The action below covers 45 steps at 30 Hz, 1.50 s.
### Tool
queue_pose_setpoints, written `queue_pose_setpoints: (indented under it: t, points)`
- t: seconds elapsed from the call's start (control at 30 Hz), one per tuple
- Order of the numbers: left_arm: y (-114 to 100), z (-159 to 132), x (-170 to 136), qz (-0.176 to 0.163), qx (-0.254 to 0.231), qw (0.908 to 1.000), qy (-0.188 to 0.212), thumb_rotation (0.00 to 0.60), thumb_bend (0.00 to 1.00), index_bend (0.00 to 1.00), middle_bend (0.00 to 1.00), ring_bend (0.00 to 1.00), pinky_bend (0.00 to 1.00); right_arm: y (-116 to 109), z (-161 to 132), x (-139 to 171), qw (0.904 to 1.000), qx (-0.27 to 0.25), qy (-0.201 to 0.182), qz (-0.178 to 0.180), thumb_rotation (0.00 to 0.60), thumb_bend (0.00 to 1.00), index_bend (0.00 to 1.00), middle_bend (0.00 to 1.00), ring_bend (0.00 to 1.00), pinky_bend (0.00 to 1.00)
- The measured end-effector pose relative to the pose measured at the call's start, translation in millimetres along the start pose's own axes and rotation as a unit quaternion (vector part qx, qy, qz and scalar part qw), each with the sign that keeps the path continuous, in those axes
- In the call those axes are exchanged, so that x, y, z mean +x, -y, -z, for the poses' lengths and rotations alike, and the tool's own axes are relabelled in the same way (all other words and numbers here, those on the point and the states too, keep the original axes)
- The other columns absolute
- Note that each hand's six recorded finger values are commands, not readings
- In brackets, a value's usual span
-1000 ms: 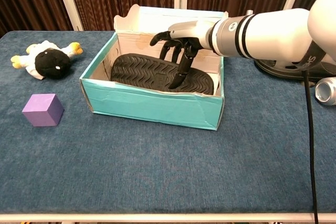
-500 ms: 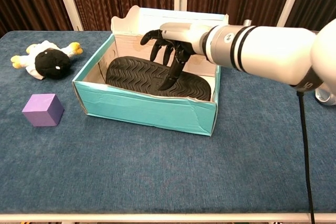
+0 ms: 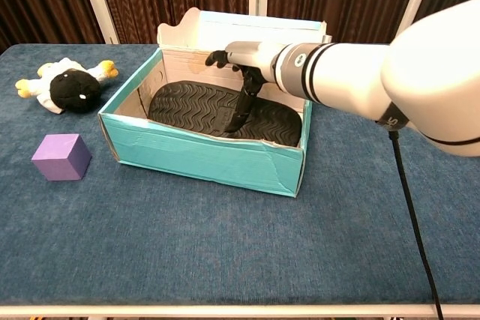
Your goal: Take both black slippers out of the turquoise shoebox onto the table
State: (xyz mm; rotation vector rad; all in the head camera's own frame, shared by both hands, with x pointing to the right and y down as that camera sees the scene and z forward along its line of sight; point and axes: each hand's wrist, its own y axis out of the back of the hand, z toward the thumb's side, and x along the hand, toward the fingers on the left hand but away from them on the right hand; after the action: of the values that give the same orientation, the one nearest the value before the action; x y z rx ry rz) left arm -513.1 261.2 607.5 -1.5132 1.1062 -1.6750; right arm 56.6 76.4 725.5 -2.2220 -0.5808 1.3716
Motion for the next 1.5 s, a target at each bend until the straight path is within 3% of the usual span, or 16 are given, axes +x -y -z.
queue_pose_setpoints:
  t: [0.23,0.33,0.4,0.5,0.67,1.07,1.3,1.5]
  points:
    - [-2,1,-2,0.000,0.002,1.0000,-0.003,0.600,0.00,0.21,0.17,0.05,0.05,9,-13,-24,0.9992,0.016,0.009,-0.034,0.600,0.00,0.00,0.07,0.05,0.15]
    - [-1,2,-3,0.002,0.001,1.0000,-0.005,0.600,0.00,0.21,0.17,0.05,0.05,14,-21,-32,0.9990,0.021,0.009,-0.037,0.600,0.04,0.01,0.13,0.12,0.19]
    - [0,2,-3,0.004,0.000,1.0000,-0.006,0.600,0.00,0.21,0.17,0.05,0.05,17,-26,-34,0.9990,0.025,0.005,-0.036,0.600,0.10,0.08,0.18,0.17,0.23]
    - [1,2,-3,0.006,-0.003,1.0000,-0.007,0.600,0.00,0.21,0.17,0.05,0.05,17,-31,-35,0.9990,0.035,-0.002,-0.027,0.600,0.17,0.19,0.24,0.23,0.28]
    - [1,2,-3,0.007,-0.004,0.9999,-0.007,0.600,0.00,0.21,0.17,0.05,0.05,19,-40,-35,0.9987,0.048,-0.014,-0.008,0.600,0.22,0.26,0.29,0.29,0.33]
    - [3,4,-4,0.009,-0.004,0.9999,-0.009,0.600,0.00,0.21,0.17,0.05,0.05,12,-42,-33,0.9979,0.042,-0.028,0.040,0.600,0.61,0.52,0.46,0.47,0.48]
    - [2,3,-4,0.009,-0.003,0.9999,-0.010,0.600,0.00,0.21,0.17,0.05,0.05,2,-46,-26,0.9960,0.037,-0.044,0.068,0.600,0.67,0.59,0.48,0.48,0.50]
    - [0,6,-4,0.005,0.002,0.9999,-0.012,0.600,0.00,0.21,0.17,0.05,0.05,-26,-52,-13,0.9907,0.037,-0.071,0.109,0.600,0.66,0.59,0.48,0.48,0.50]
